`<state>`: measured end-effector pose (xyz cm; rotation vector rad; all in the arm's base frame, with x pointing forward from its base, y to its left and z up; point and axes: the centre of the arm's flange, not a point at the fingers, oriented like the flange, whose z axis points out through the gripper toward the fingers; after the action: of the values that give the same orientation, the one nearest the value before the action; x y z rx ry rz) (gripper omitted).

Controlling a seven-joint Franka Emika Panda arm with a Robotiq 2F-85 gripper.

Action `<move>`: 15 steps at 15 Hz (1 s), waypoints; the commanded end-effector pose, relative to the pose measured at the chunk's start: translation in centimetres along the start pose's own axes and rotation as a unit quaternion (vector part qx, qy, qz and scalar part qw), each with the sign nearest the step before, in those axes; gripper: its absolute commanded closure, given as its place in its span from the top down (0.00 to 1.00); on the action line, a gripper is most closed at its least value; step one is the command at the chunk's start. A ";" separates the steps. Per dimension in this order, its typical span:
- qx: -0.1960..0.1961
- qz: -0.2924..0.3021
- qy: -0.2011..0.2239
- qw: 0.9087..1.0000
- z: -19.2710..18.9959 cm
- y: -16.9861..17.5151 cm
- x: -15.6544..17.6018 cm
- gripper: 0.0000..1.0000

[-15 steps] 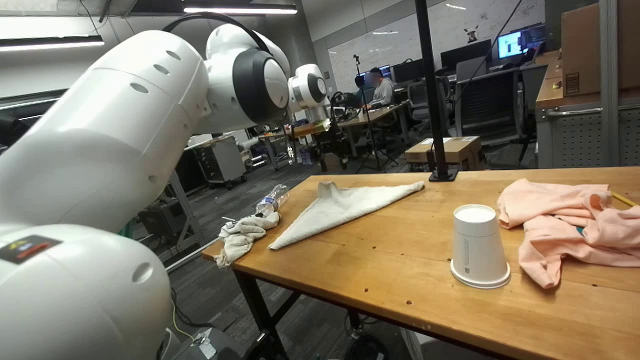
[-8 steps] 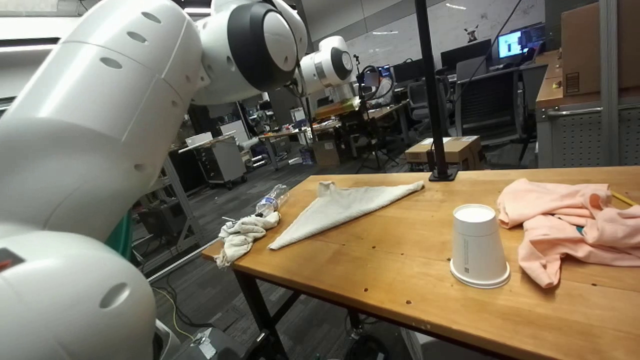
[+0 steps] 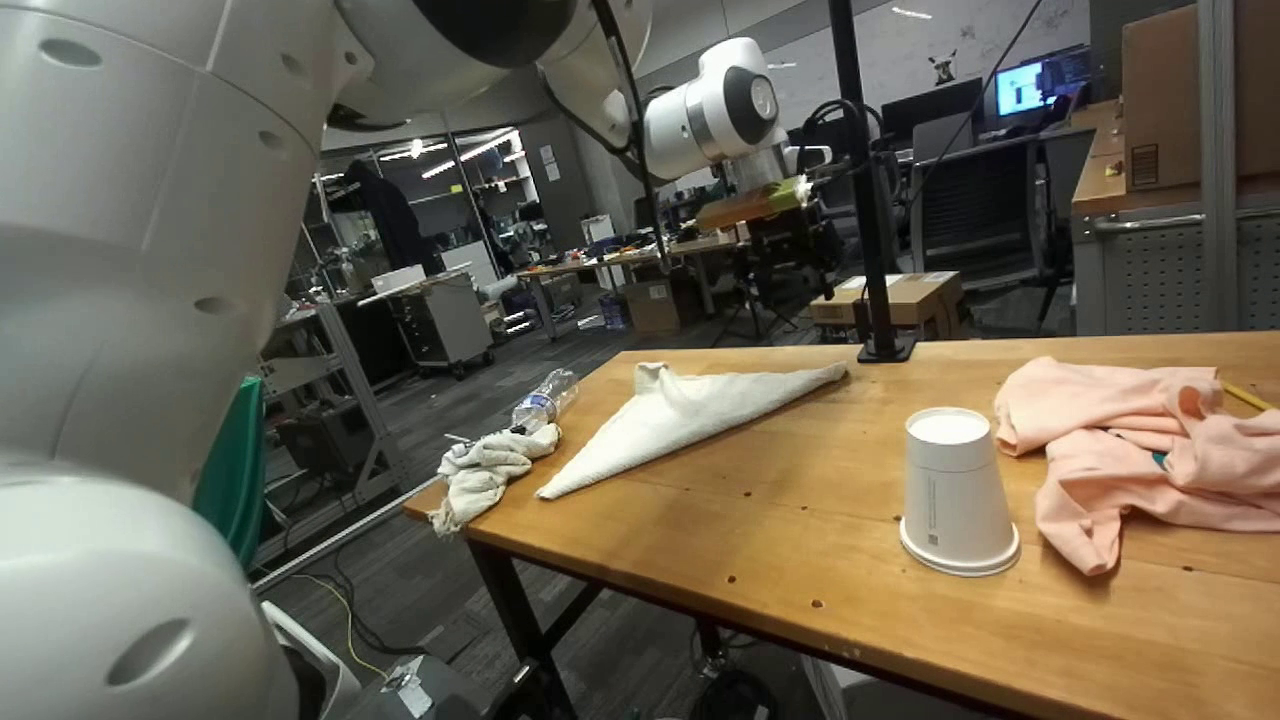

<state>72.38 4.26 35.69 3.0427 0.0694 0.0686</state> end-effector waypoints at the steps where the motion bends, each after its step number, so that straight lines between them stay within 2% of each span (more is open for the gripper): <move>1: 0.011 -0.004 0.005 1.000 0.9 2.9 -1.9 1.00; 5: 0.028 0.000 -0.001 1.000 1.9 3.5 -0.3 1.00; 9: 0.067 0.030 0.007 0.997 2.3 2.2 1.7 1.00; 12: 0.079 0.048 0.028 0.995 2.3 1.2 3.1 1.00; 15: 0.066 0.043 0.064 0.995 2.2 0.0 4.7 1.00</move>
<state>74.53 2.80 33.28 3.1842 -0.0395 0.1545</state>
